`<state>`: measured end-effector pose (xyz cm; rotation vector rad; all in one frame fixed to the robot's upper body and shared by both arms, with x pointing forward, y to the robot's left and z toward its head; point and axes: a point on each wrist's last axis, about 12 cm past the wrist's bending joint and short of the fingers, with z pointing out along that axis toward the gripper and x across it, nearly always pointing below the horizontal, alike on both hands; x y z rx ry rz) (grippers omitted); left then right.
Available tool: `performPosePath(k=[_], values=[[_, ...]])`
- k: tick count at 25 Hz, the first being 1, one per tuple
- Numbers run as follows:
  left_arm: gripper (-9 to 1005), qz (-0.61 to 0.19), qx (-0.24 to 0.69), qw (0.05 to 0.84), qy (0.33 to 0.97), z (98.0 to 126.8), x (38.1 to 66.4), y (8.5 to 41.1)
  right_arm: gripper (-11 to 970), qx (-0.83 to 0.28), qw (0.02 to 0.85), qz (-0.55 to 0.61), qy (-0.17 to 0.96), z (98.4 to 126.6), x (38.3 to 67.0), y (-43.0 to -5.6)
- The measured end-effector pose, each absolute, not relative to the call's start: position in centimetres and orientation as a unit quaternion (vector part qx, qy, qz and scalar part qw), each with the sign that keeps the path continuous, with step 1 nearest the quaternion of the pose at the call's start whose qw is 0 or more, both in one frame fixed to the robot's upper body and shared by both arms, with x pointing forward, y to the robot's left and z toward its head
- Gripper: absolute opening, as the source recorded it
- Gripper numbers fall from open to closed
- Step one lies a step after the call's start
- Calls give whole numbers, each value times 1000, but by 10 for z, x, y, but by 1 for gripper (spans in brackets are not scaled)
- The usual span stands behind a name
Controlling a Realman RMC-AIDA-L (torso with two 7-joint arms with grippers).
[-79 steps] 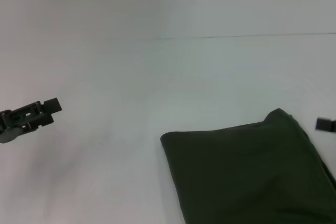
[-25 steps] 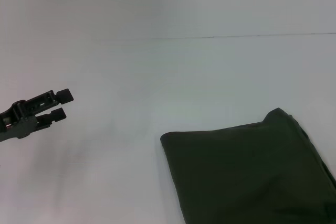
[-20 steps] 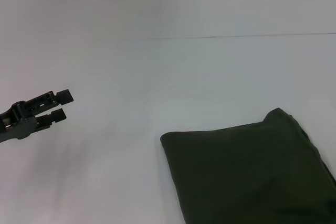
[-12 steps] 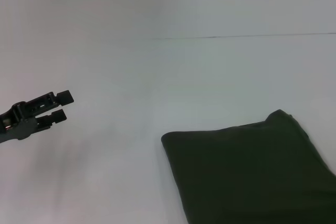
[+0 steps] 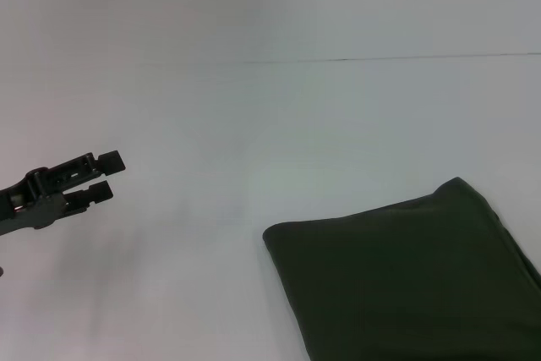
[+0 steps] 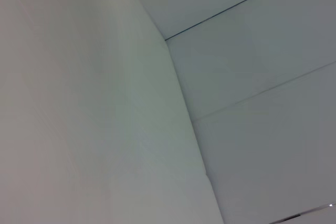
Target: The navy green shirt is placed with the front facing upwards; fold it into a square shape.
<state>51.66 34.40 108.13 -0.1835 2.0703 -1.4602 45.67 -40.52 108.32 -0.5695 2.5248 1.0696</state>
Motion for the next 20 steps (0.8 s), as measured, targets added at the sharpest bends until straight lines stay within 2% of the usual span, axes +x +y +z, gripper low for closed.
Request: performPosePath(k=[6,10,14,17,20], values=[[859,-562,-66,286,773,1085,515,344,133,-185,187,375,889,1097,458,-420],[858,-579,-62,260,770,1089,515,339,202,-164,233,352,891,1109,458,-437],[856,-586,-43,194,786,1091,519,324,398,-141,320,352,868,1128,460,-451],[854,-577,-19,137,805,1087,524,301,566,-128,378,362,843,1138,461,-455],[853,-579,-13,115,807,1080,529,276,727,-122,410,370,825,1141,462,-454]])
